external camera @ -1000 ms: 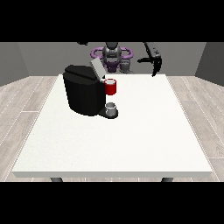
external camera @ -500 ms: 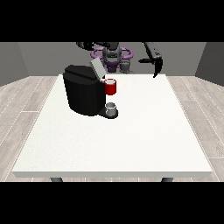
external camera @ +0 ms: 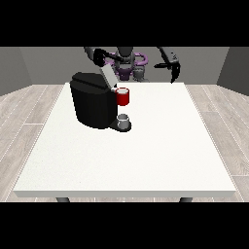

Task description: Insert the coffee pod into the coffee machine and close the lid

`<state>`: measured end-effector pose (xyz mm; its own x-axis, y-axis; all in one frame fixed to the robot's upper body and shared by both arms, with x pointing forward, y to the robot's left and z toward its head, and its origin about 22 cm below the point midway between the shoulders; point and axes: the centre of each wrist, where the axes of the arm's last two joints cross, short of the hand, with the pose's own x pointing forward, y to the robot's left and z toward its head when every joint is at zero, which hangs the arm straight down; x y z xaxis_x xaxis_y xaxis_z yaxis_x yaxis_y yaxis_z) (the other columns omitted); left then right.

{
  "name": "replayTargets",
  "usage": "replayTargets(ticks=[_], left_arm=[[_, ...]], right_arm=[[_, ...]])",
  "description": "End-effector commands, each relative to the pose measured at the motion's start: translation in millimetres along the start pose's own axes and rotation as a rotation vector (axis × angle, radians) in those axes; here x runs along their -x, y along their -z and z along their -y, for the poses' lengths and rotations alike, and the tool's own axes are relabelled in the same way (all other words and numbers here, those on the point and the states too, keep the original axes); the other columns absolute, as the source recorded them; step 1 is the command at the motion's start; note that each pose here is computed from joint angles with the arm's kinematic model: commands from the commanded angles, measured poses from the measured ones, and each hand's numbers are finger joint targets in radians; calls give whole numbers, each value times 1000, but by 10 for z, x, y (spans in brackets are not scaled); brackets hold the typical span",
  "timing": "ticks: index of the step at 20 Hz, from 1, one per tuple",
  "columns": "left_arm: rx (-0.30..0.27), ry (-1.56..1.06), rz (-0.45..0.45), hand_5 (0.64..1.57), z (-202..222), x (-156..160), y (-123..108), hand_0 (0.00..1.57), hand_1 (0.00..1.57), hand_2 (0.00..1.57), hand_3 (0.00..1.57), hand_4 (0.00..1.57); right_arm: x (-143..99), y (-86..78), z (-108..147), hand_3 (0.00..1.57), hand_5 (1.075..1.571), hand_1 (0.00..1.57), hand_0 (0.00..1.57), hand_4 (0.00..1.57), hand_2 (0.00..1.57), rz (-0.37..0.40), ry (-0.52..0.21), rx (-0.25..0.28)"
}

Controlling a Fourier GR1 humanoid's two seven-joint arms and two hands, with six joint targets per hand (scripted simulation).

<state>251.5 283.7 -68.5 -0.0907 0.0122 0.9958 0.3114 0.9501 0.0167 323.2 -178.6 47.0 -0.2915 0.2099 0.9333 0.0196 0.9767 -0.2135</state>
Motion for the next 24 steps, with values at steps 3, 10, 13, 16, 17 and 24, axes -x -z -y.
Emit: replayTargets(ticks=[3, 10, 13, 16, 17, 24], left_arm=[[-1, 1, 38, 1571, -87, -117, 1, 0, 0, 0, 0, 376], [19, 0, 68, 1571, -52, -247, 75, 0, 0, 0, 0, 357], [-25, 22, 79, 1571, -182, -142, 32, 0, 0, 0, 0, 371], [-31, 41, 116, 1571, -313, -247, 35, 0, 0, 0, 0, 298], [-18, 57, 120, 1571, -82, -337, 267, 0, 0, 0, 0, 363], [-8, 32, 108, 1571, -67, -276, 231, 0, 0, 0, 0, 355]], right_arm=[[85, 242, 194, 0, 1571, 0, 0, 369, 0, -13, -34, 52], [196, 398, 33, 0, 1571, 0, 0, 443, 0, 2, -4, 84], [-59, 631, 184, 0, 1571, 0, 0, 440, 0, 25, -6, 46], [75, 573, 265, 0, 1571, 0, 0, 438, 0, 31, -10, 81], [-18, 691, 347, 0, 1571, 0, 0, 435, 0, 57, -6, 80], [27, 685, 267, 0, 1571, 0, 0, 423, 0, 71, -5, 37]])
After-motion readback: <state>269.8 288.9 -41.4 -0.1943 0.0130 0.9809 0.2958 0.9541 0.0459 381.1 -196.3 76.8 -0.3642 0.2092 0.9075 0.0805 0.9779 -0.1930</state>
